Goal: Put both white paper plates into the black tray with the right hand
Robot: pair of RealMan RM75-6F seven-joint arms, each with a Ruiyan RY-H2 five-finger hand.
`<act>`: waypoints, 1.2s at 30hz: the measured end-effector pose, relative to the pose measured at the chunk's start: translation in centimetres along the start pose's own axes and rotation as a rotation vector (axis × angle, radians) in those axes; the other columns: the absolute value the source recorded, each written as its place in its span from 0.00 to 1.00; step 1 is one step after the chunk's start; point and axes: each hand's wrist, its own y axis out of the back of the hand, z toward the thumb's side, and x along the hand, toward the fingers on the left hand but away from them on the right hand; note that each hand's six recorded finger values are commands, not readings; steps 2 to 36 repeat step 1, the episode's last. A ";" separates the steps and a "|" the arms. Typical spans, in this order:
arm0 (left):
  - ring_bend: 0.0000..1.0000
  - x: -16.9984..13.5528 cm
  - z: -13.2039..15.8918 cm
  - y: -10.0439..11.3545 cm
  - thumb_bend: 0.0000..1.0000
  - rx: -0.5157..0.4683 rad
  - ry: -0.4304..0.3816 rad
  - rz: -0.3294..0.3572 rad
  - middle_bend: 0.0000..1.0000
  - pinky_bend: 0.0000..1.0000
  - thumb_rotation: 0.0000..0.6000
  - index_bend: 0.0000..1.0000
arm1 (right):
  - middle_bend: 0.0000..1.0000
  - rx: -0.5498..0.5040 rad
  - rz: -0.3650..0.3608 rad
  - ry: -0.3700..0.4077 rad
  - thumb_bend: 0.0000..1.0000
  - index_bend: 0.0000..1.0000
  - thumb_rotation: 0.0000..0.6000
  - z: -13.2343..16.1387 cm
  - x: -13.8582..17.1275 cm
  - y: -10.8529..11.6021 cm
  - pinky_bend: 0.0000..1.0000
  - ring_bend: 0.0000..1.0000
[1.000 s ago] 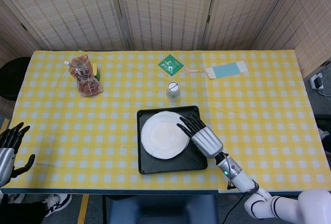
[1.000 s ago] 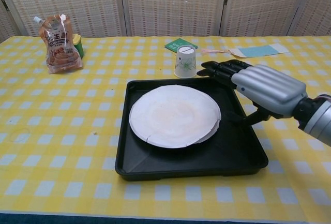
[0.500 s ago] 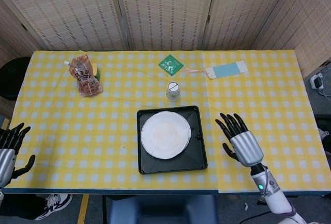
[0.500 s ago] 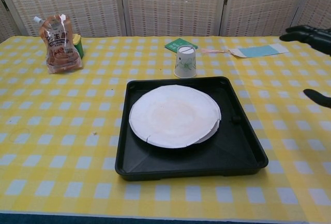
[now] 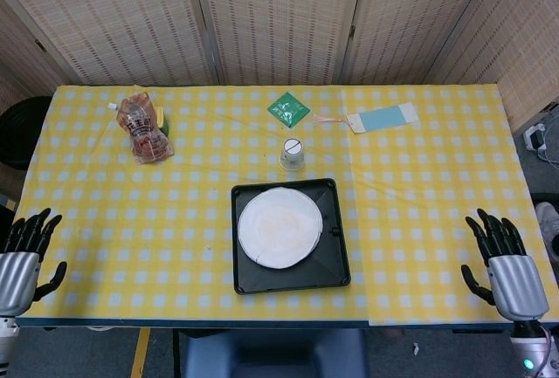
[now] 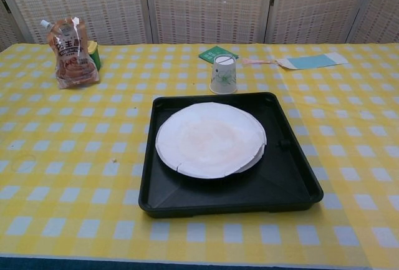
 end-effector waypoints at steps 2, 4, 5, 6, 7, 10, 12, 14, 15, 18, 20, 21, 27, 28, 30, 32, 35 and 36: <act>0.00 0.0 0.1 0.0 0.46 0.004 0.003 0.007 0.00 0.00 1.00 0.00 | 0.00 -0.001 0.007 0.000 0.43 0.00 1.00 0.0 0.0 -0.1 0.00 0.00; 0.00 0.0 0.1 0.0 0.46 0.004 0.003 0.007 0.00 0.00 1.00 0.00 | 0.00 -0.001 0.007 0.000 0.43 0.00 1.00 0.0 0.0 -0.1 0.00 0.00; 0.00 0.0 0.1 0.0 0.46 0.004 0.003 0.007 0.00 0.00 1.00 0.00 | 0.00 -0.001 0.007 0.000 0.43 0.00 1.00 0.0 0.0 -0.1 0.00 0.00; 0.00 0.0 0.1 0.0 0.46 0.004 0.003 0.007 0.00 0.00 1.00 0.00 | 0.00 -0.001 0.007 0.000 0.43 0.00 1.00 0.0 0.0 -0.1 0.00 0.00; 0.00 0.0 0.1 0.0 0.46 0.004 0.003 0.007 0.00 0.00 1.00 0.00 | 0.00 -0.001 0.007 0.000 0.43 0.00 1.00 0.0 0.0 -0.1 0.00 0.00; 0.00 0.0 0.1 0.0 0.46 0.004 0.003 0.007 0.00 0.00 1.00 0.00 | 0.00 -0.001 0.007 0.000 0.43 0.00 1.00 0.0 0.0 -0.1 0.00 0.00; 0.00 0.0 0.1 0.0 0.46 0.004 0.003 0.007 0.00 0.00 1.00 0.00 | 0.00 -0.001 0.007 0.000 0.43 0.00 1.00 0.0 0.0 -0.1 0.00 0.00; 0.00 0.0 0.1 0.0 0.46 0.004 0.003 0.007 0.00 0.00 1.00 0.00 | 0.00 -0.001 0.007 0.000 0.43 0.00 1.00 0.0 0.0 -0.1 0.00 0.00; 0.00 0.0 0.1 0.0 0.46 0.004 0.003 0.007 0.00 0.00 1.00 0.00 | 0.00 -0.001 0.007 0.000 0.43 0.00 1.00 0.0 0.0 -0.1 0.00 0.00; 0.00 0.0 0.1 0.0 0.46 0.004 0.003 0.007 0.00 0.00 1.00 0.00 | 0.00 -0.001 0.007 0.000 0.43 0.00 1.00 0.0 0.0 -0.1 0.00 0.00; 0.00 0.0 0.1 0.0 0.46 0.004 0.003 0.007 0.00 0.00 1.00 0.00 | 0.00 -0.001 0.007 0.000 0.43 0.00 1.00 0.0 0.0 -0.1 0.00 0.00; 0.00 0.0 0.1 0.0 0.46 0.004 0.003 0.007 0.00 0.00 1.00 0.00 | 0.00 -0.001 0.007 0.000 0.43 0.00 1.00 0.0 0.0 -0.1 0.00 0.00; 0.00 0.0 0.1 0.0 0.46 0.004 0.003 0.007 0.00 0.00 1.00 0.00 | 0.00 -0.001 0.007 0.000 0.43 0.00 1.00 0.0 0.0 -0.1 0.00 0.00; 0.00 0.0 0.1 0.0 0.46 0.004 0.003 0.007 0.00 0.00 1.00 0.00 | 0.00 -0.001 0.007 0.000 0.43 0.00 1.00 0.0 0.0 -0.1 0.00 0.00; 0.00 0.0 0.1 0.0 0.46 0.004 0.003 0.007 0.00 0.00 1.00 0.00 | 0.00 -0.001 0.007 0.000 0.43 0.00 1.00 0.0 0.0 -0.1 0.00 0.00; 0.00 0.0 0.1 0.0 0.46 0.004 0.003 0.007 0.00 0.00 1.00 0.00 | 0.00 -0.001 0.007 0.000 0.43 0.00 1.00 0.0 0.0 -0.1 0.00 0.00; 0.00 0.0 0.1 0.0 0.46 0.004 0.003 0.007 0.00 0.00 1.00 0.00 | 0.00 -0.001 0.007 0.000 0.43 0.00 1.00 0.0 0.0 -0.1 0.00 0.00; 0.00 0.0 0.1 0.0 0.46 0.004 0.003 0.007 0.00 0.00 1.00 0.00 | 0.00 -0.001 0.007 0.000 0.43 0.00 1.00 0.0 0.0 -0.1 0.00 0.00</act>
